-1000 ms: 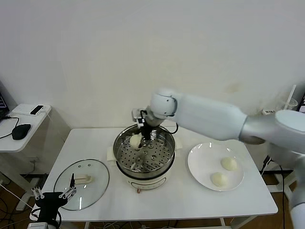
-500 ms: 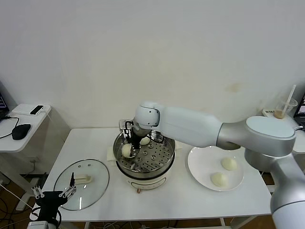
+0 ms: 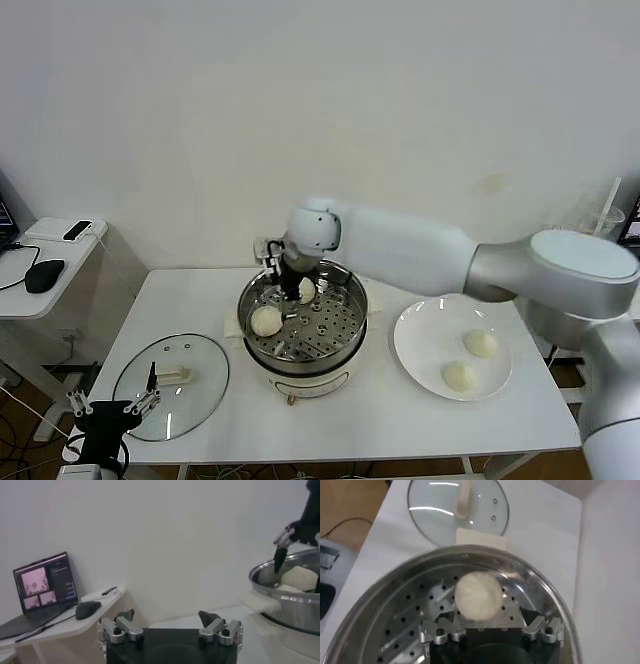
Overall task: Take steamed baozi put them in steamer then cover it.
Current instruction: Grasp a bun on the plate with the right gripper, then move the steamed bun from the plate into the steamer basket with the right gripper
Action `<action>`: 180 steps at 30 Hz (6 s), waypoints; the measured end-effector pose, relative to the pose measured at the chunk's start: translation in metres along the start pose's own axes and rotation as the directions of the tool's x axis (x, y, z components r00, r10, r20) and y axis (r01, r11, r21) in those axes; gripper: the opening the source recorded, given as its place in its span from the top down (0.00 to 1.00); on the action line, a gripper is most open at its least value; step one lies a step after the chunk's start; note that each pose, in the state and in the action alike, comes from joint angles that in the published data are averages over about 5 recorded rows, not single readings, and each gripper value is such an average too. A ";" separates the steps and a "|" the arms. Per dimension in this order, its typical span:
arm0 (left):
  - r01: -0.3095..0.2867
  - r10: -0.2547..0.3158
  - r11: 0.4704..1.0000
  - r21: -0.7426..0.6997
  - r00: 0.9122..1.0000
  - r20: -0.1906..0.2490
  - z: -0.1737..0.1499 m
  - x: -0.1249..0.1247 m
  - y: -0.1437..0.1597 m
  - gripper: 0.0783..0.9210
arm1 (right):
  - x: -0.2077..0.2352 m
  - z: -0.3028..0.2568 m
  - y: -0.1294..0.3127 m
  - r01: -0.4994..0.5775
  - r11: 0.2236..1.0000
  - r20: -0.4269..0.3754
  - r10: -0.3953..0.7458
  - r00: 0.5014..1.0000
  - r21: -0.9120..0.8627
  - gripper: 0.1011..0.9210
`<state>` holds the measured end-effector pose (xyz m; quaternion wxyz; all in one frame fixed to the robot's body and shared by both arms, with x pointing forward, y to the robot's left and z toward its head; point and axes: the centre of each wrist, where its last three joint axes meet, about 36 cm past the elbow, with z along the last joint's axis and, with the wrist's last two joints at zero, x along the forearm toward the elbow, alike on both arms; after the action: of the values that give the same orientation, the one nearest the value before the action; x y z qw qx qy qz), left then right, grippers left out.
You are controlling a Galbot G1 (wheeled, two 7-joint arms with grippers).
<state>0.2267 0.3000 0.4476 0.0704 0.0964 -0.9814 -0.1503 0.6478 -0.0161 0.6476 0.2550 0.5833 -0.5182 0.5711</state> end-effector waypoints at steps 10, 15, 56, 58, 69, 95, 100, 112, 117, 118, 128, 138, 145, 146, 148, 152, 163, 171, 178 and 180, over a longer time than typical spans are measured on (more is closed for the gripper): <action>-0.015 0.016 1.000 -0.003 1.000 0.007 -0.002 -0.001 -0.001 0.12 | 0.071 0.083 0.027 -0.001 0.997 -0.086 0.008 0.996 0.075 0.12; -0.025 0.025 1.000 -0.003 1.000 0.007 -0.002 0.000 -0.003 0.12 | 0.091 0.134 0.060 -0.004 0.998 -0.133 0.012 0.991 0.059 0.12; -0.039 0.039 0.999 -0.023 0.999 -0.020 -0.001 0.009 -0.008 0.12 | -0.024 0.307 0.255 0.105 0.978 -0.209 -0.142 0.968 -0.179 0.12; -0.039 0.039 0.999 -0.024 0.999 -0.019 -0.001 0.009 -0.008 0.12 | -0.028 0.309 0.255 0.105 0.977 -0.212 -0.144 0.967 -0.183 0.12; -0.038 0.038 0.999 -0.025 0.999 -0.019 0.000 0.007 -0.008 0.12 | -0.047 0.312 0.250 0.098 0.975 -0.213 -0.140 0.967 -0.200 0.20; -0.038 0.038 0.999 -0.021 0.999 -0.006 -0.005 0.010 -0.008 0.12 | -0.014 0.315 0.231 0.080 0.971 -0.197 -0.126 0.972 -0.225 0.42; -0.039 0.039 0.999 -0.021 0.999 -0.001 -0.007 0.009 -0.008 0.12 | 0.014 0.316 0.214 0.040 0.973 -0.195 -0.086 0.977 -0.229 0.42; -0.042 0.042 0.999 -0.026 0.999 0.005 -0.009 0.010 -0.007 0.12 | 0.091 0.294 0.144 -0.090 0.979 -0.166 0.059 0.984 -0.184 0.42; -0.040 0.040 0.999 -0.026 0.999 0.005 -0.010 0.010 -0.006 0.12 | 0.117 0.261 0.107 -0.137 0.983 -0.141 0.119 0.983 -0.126 0.42; -0.039 0.039 0.999 -0.026 0.999 0.004 -0.010 0.010 -0.006 0.12 | 0.121 0.253 0.100 -0.144 0.983 -0.135 0.129 0.982 -0.111 0.42; -0.017 0.017 1.000 -0.019 1.000 -0.002 -0.008 0.010 -0.004 0.12 | 0.122 0.159 0.042 -0.152 0.987 -0.070 0.156 0.985 0.058 0.42; 0.006 -0.006 1.000 -0.018 1.000 -0.006 -0.010 0.015 -0.001 0.12 | 0.069 0.076 0.024 -0.071 0.965 -0.015 0.077 0.997 0.251 0.42; 0.019 -0.019 1.000 -0.015 1.000 -0.002 -0.013 0.017 0.001 0.12 | 0.023 0.040 0.033 -0.019 0.923 -0.003 0.022 1.000 0.385 0.42; 0.021 -0.021 1.000 -0.014 1.000 -0.001 -0.014 0.017 0.001 0.12 | 0.017 0.036 0.035 -0.012 0.915 -0.003 0.015 1.000 0.404 0.42; 0.024 -0.024 1.000 -0.011 1.000 0.000 -0.014 0.018 0.001 0.12 | 0.005 0.029 0.039 0.001 0.898 -0.002 0.000 1.000 0.440 0.42; 0.028 -0.028 1.000 -0.009 1.000 0.003 -0.016 0.019 0.001 0.12 | -0.013 0.016 0.049 0.029 0.862 -0.003 -0.031 1.000 0.506 0.42; 0.034 -0.034 0.999 -0.008 0.999 0.010 -0.017 0.017 0.003 0.12 | -0.031 -0.008 0.068 0.100 0.763 -0.028 -0.107 0.994 0.638 0.42; 0.038 -0.038 0.999 -0.011 0.999 0.009 -0.017 0.017 0.005 0.12 | -0.033 -0.015 0.073 0.141 0.715 -0.047 -0.150 0.988 0.685 0.42; 0.040 -0.040 0.999 -0.011 0.999 0.010 -0.017 0.017 0.005 0.12 | -0.030 -0.013 0.071 0.143 0.703 -0.049 -0.151 0.987 0.696 0.26; 0.040 -0.039 0.999 -0.011 0.999 0.012 -0.017 0.017 0.005 0.12 | -0.027 -0.012 0.068 0.137 0.705 -0.048 -0.145 0.988 0.696 0.20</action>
<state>0.2121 0.2965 0.4670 0.0623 0.1145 -0.9788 -0.1578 0.5869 -0.0203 0.6052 0.0569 0.6770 -0.2204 0.6999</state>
